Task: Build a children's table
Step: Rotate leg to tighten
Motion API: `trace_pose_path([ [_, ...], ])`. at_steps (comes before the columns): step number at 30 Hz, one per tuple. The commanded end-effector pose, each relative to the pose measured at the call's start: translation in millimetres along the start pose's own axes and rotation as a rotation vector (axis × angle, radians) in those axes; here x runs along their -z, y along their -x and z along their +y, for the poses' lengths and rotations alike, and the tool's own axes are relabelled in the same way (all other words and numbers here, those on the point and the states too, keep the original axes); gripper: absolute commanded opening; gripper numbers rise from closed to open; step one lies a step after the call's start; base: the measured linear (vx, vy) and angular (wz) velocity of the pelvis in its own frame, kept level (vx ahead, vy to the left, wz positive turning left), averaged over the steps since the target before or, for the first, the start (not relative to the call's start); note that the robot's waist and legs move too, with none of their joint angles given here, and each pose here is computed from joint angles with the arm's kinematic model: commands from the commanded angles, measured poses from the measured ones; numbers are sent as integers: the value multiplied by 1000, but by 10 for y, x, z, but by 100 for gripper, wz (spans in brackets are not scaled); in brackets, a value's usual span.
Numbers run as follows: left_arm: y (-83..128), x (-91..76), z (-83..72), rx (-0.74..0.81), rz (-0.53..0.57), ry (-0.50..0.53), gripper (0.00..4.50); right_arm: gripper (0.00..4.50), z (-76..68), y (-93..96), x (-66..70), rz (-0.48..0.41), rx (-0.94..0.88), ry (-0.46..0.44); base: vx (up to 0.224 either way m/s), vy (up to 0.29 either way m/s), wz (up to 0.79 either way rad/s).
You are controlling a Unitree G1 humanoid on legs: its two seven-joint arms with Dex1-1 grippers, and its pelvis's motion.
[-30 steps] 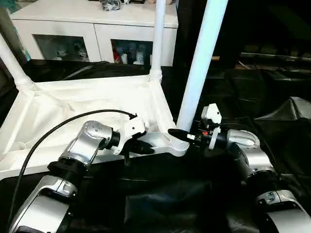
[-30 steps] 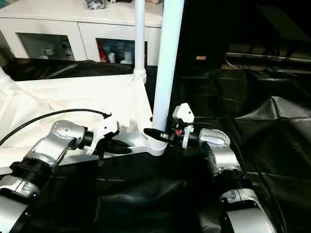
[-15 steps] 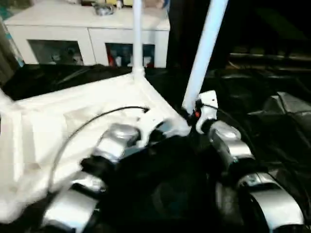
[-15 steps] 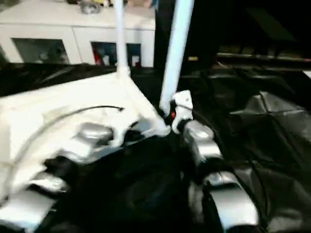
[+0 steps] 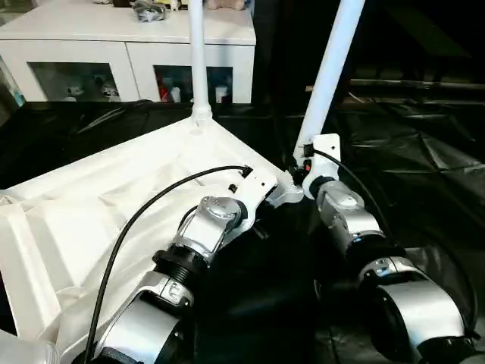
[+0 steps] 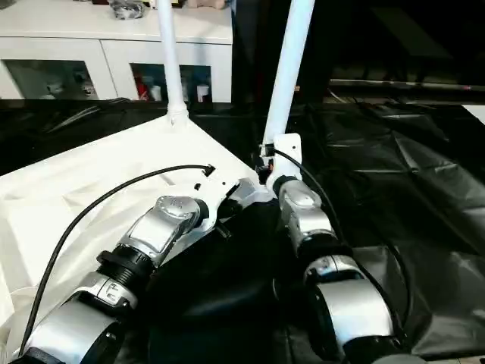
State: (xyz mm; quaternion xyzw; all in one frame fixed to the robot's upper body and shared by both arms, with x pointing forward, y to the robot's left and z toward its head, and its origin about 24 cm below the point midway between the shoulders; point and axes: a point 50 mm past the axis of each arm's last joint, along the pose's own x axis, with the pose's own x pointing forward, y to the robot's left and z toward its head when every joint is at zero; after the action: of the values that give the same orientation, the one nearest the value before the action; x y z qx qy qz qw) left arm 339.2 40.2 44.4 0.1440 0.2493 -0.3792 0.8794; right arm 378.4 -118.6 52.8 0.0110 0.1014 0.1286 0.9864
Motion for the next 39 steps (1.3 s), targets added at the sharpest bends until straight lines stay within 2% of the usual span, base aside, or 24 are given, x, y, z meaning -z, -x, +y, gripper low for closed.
trace_pose_path([
  [1, 25, -117, 36, -14, -47, -24, 0, 189, -37, 170, 597, 255, 25, -36, 0, 0, 0],
  [4, 29, -122, 54, -22, -50, -27, 0, 189, -28, 158, 567, 236, 15, -57, 0, 0, 0],
  [5, 32, -129, 61, -23, -55, -27, 0, 224, -11, 145, 533, 217, -11, -72, 0, 0, 0],
  [7, 38, -130, 72, -22, -56, -29, 0, 224, -17, 131, 491, 199, -13, -62, 0, 0, 0],
  [9, 50, -124, 95, -25, -58, -36, 0, 264, -15, 107, 422, 175, -33, -50, 0, 0, 0],
  [12, 60, -119, 112, -28, -60, -37, 0, 280, -1, 82, 337, 140, -69, -32, 0, 0, 0],
  [14, 69, -115, 134, -32, -59, -38, 0, 295, 6, 59, 227, 91, -113, -22, 0, 0, 0],
  [22, 89, -105, 180, -29, -65, -60, 0, 364, -20, 64, 61, 6, -219, -10, 0, 0, 0],
  [23, 109, -130, 186, 4, -97, -93, 0, 372, -80, 106, 10, -20, -276, 17, 0, 0, 0],
  [25, 135, -123, 196, 43, -104, -101, 0, 395, -159, 177, -3, -20, -334, 63, 0, 0, 0],
  [26, 162, -107, 207, 79, -104, -112, 0, 395, -231, 259, 5, -8, -388, 110, 0, 0, 0],
  [28, 175, -98, 216, 91, -103, -118, 0, 395, -255, 295, 7, -5, -412, 129, 0, 0, 0],
  [29, 204, -83, 236, 118, -109, -132, 0, 395, -303, 389, 0, -3, -476, 158, 0, 0, 0],
  [31, 225, -66, 257, 134, -109, -137, 0, 395, -329, 450, -13, -6, -514, 180, 0, 0, 0],
  [35, 369, -41, 186, 372, -177, -274, 0, 395, -385, 659, -48, 4, -644, 238, 0, 0, 0],
  [39, 461, 62, 196, 475, -109, -320, 0, 395, -389, 761, -91, 3, -689, 250, 0, 0, 0],
])
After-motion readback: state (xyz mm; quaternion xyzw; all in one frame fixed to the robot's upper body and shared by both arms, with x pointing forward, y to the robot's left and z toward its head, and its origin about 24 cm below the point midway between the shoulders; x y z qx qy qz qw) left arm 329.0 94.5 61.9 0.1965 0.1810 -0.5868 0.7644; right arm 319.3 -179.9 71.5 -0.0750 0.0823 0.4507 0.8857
